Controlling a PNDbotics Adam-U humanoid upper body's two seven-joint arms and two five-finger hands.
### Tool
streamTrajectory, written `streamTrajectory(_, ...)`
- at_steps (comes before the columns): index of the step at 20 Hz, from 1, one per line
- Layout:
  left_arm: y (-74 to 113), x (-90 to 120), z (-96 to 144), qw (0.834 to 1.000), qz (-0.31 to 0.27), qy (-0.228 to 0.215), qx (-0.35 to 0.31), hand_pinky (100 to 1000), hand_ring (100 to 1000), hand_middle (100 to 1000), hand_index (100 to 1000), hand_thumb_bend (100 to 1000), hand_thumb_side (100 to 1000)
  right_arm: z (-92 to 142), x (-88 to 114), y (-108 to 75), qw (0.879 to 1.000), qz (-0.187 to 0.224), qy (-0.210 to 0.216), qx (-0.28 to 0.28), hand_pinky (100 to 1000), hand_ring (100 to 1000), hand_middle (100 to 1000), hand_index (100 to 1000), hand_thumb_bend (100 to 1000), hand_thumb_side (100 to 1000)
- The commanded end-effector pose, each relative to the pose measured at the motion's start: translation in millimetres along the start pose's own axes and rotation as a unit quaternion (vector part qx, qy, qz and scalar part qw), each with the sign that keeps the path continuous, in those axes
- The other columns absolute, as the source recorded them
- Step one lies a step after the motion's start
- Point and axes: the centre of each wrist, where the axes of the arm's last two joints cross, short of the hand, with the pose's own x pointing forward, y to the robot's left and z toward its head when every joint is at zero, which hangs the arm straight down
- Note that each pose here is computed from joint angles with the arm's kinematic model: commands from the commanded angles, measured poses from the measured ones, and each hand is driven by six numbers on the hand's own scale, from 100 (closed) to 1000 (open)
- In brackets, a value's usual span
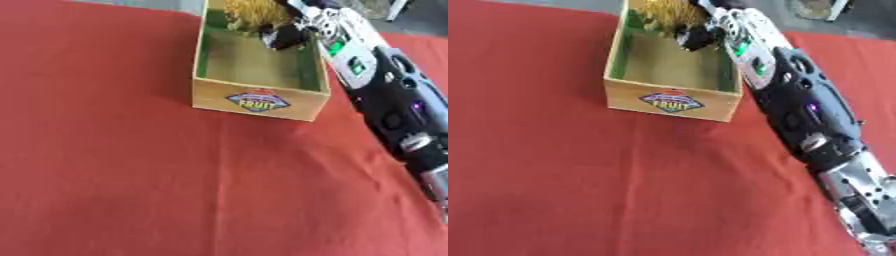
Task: Pick up objects on the table and place them in the box.
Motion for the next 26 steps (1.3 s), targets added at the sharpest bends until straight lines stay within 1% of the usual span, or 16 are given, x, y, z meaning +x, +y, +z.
streamTrajectory(1,-1.0,7,-6,1.000,0.004,-0.017,-0.009,508,472,588,681,100,642,-2,-2,-9.7,1.000,0.003,-0.001,-0.017,813,630,379,403,100,198)
streamTrajectory(2,-2.0,7,-7,1.000,0.006,-0.018,-0.010,508,472,588,681,100,642,-3,-2,-3.4,1.000,0.000,-0.003,-0.008,813,630,379,403,100,198)
streamTrajectory(3,-2.7,7,-7,1.000,0.008,-0.018,-0.011,508,472,588,681,100,644,-4,-3,2.8,1.000,0.000,-0.005,0.003,832,679,421,496,100,176)
streamTrajectory(4,-3.1,7,-7,1.000,0.008,-0.018,-0.012,508,472,588,681,100,642,-5,-4,7.2,1.000,0.001,-0.007,0.014,832,679,421,496,100,198)
streamTrajectory(5,-3.3,7,-7,1.000,0.009,-0.018,-0.012,508,472,588,681,100,641,-6,-4,10.0,1.000,0.003,-0.009,0.024,843,709,467,564,100,198)
streamTrajectory(7,-3.5,7,-7,1.000,0.010,-0.018,-0.013,509,472,588,681,100,642,-8,-4,12.5,0.999,0.012,-0.011,0.038,856,743,524,649,100,200)
streamTrajectory(8,-3.6,7,-7,1.000,0.010,-0.017,-0.013,509,472,588,681,100,642,-8,-4,12.9,0.999,0.016,-0.011,0.043,856,743,524,649,100,200)
streamTrajectory(11,-3.8,7,-7,1.000,0.010,-0.016,-0.014,508,472,589,681,100,640,-9,-5,14.6,0.998,0.031,-0.002,0.060,895,802,687,794,100,211)
streamTrajectory(12,-3.8,7,-7,1.000,0.010,-0.016,-0.013,508,471,588,681,100,640,-9,-6,15.5,0.997,0.036,0.002,0.067,904,814,711,820,100,213)
streamTrajectory(14,-3.8,7,-6,1.000,0.010,-0.015,-0.013,509,471,588,681,100,639,-10,-7,16.2,0.996,0.043,0.013,0.079,923,844,760,868,100,378)
streamTrajectory(16,-3.6,7,-6,1.000,0.010,-0.015,-0.012,509,471,588,681,100,639,-10,-7,14.8,0.995,0.048,0.018,0.085,928,854,779,892,100,483)
streamTrajectory(17,-3.5,7,-6,1.000,0.010,-0.015,-0.011,509,471,589,681,100,639,-10,-7,12.8,0.995,0.049,0.017,0.084,937,870,812,934,100,684)
streamTrajectory(19,-3.5,7,-6,1.000,0.010,-0.014,-0.012,509,471,589,681,100,639,-9,-6,6.9,0.996,0.052,0.015,0.077,942,881,835,969,131,784)
streamTrajectory(20,-3.6,7,-6,1.000,0.010,-0.013,-0.012,509,471,589,681,100,639,-9,-5,3.9,0.996,0.055,0.014,0.072,943,885,839,973,164,804)
streamTrajectory(22,-3.8,7,-6,1.000,0.010,-0.013,-0.014,509,471,589,681,100,640,-10,-5,-1.5,0.996,0.061,0.013,0.063,948,895,855,988,278,842)
streamTrajectory(26,-3.2,7,-6,1.000,0.008,-0.013,-0.016,509,471,589,680,100,638,-10,-7,-12.7,0.995,0.078,0.010,0.062,949,901,861,992,318,789)
